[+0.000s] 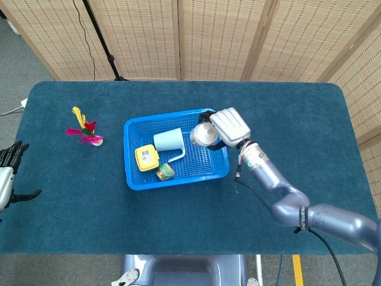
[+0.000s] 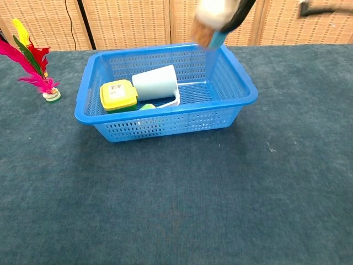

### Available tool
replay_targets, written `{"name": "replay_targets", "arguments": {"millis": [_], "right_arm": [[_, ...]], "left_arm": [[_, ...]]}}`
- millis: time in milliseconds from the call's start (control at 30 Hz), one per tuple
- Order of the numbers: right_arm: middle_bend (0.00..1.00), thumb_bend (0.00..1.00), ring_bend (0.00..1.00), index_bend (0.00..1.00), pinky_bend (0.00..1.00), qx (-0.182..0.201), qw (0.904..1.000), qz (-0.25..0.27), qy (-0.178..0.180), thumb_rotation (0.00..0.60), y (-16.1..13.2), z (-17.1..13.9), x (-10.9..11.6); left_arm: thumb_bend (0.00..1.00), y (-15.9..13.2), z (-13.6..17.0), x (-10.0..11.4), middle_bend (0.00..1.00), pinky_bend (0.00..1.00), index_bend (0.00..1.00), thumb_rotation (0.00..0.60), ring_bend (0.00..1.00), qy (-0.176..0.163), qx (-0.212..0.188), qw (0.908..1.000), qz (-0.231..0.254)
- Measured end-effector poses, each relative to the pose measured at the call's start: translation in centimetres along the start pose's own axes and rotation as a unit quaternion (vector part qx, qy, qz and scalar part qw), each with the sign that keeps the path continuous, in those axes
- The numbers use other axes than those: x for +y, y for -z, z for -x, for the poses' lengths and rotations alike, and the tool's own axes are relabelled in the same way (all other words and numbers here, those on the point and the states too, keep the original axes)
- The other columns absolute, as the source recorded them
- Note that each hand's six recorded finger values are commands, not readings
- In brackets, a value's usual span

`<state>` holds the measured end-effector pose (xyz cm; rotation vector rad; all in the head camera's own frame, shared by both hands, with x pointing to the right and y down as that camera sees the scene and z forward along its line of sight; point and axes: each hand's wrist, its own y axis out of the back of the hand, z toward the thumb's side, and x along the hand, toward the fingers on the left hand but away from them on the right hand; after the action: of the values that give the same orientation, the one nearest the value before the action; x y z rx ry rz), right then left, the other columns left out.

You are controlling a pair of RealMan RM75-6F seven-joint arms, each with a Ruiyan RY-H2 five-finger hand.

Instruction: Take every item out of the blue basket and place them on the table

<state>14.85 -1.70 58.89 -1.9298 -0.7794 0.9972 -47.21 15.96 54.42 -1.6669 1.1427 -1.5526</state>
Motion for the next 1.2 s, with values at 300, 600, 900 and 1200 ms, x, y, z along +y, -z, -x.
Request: {"name": "replay_targets", "arguments": {"millis": [300, 600, 900, 1200], "right_arm": [[0.59, 0.27, 0.57, 0.57, 0.59, -0.111, 0.9919, -0.057, 0.026, 0.6, 8.7, -5.3, 4.5], [0.59, 0.27, 0.57, 0.57, 0.59, -0.163, 0.9839, -0.065, -0.036, 0.6, 14.7, -8.8, -1.0], [0.07, 0.02, 0.03, 0.03, 0.12, -0.171, 0.9806, -0.044, -0.084, 0.6, 16.9, -10.6, -6.3], [0.0, 0.0, 0.0, 0.0, 0.0, -0.157, 0.9807, -0.007, -0.115, 0.6, 16.1, -12.2, -6.7]], "left_arm": [[0.11, -0.5, -0.1, -0.6, 0.0, 0.0, 0.0, 0.6, 0.0, 0.005, -0.009, 0.9999, -0.014], [0.11, -1.8, -0.3, -1.2, 0.0, 0.0, 0.0, 0.6, 0.0, 0.008, -0.032, 0.9993, -0.017], [0.11, -1.8, -0.5, -1.8, 0.0, 0.0, 0.0, 0.6, 0.0, 0.014, -0.032, 0.9992, -0.019], [0.12, -2.7, -1.4, -2.2, 0.0, 0.0, 0.0, 0.6, 0.0, 0.031, -0.048, 0.9984, -0.006]]}}
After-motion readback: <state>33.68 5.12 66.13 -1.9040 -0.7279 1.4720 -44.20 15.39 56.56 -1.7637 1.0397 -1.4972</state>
